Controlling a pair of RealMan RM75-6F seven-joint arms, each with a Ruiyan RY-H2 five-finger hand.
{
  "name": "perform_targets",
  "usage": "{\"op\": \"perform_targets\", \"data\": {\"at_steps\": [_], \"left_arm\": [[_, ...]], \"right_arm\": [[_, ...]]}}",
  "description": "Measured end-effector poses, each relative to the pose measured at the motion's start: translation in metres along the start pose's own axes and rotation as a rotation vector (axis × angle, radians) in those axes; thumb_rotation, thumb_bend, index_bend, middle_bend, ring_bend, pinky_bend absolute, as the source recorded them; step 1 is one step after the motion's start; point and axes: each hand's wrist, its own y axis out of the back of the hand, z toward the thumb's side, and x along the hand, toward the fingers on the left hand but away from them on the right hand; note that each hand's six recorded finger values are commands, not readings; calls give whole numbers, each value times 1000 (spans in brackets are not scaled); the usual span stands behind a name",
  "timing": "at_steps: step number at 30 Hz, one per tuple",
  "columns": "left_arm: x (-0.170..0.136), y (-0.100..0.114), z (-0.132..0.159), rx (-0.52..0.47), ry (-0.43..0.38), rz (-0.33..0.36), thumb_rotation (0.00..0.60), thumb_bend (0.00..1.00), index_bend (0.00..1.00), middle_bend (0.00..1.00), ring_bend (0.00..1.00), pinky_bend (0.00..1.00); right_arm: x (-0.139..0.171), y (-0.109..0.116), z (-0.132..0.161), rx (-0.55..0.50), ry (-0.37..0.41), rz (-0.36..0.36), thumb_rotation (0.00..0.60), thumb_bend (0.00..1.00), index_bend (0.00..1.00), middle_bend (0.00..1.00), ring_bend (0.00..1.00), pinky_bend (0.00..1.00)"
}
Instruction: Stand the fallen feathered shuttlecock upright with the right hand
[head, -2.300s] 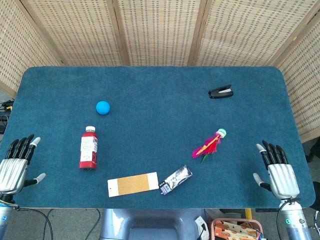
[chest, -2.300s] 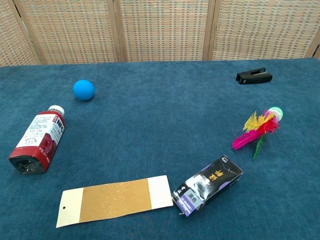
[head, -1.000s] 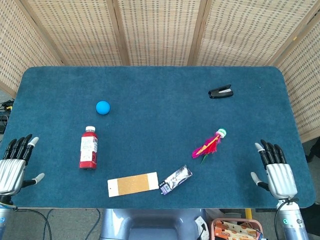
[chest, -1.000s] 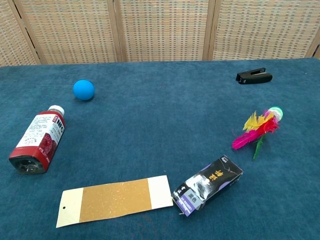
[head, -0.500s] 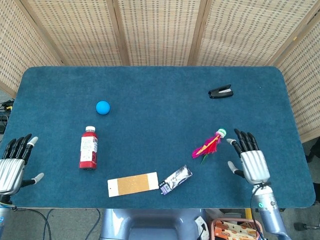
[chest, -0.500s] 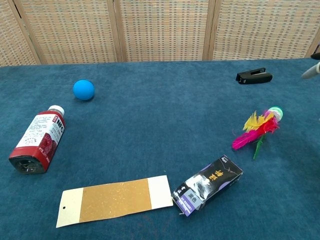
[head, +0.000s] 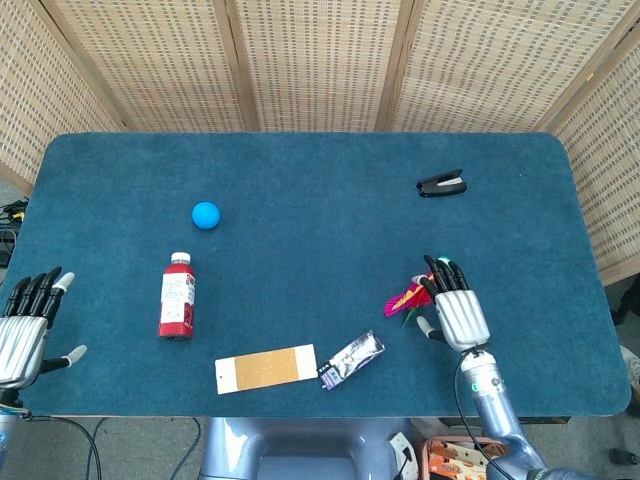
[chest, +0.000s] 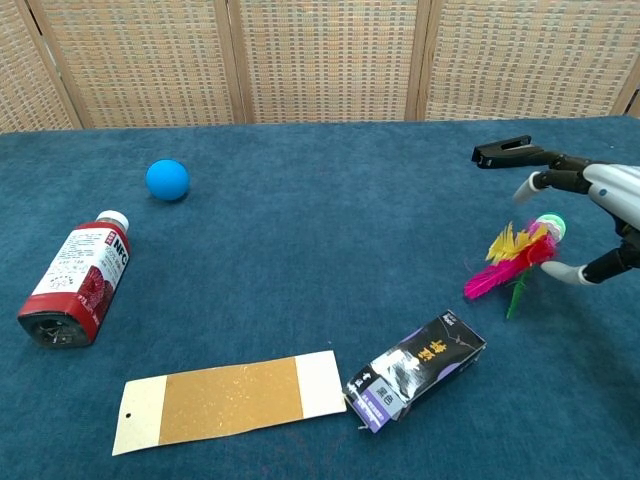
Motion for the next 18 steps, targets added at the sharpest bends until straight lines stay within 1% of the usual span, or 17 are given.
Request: {"op": "perform_targets", "data": {"at_steps": [4, 10, 18], "left_arm": [[0, -1, 0, -1, 0, -5, 600, 6, 0, 0, 0, 0], [1, -2, 0, -2, 0, -7, 600, 5, 0, 0, 0, 0], [1, -1, -1, -7, 2, -5, 600, 6, 0, 0, 0, 0]], "right_arm": [[-6, -5, 3, -7, -2, 12, 600, 272, 281, 0, 0, 0], [-10, -13, 8, -16, 3, 30, 600, 273, 303, 2, 0, 0], [-17, -20, 14, -19, 13, 38, 600, 279, 359, 36, 0, 0]]}}
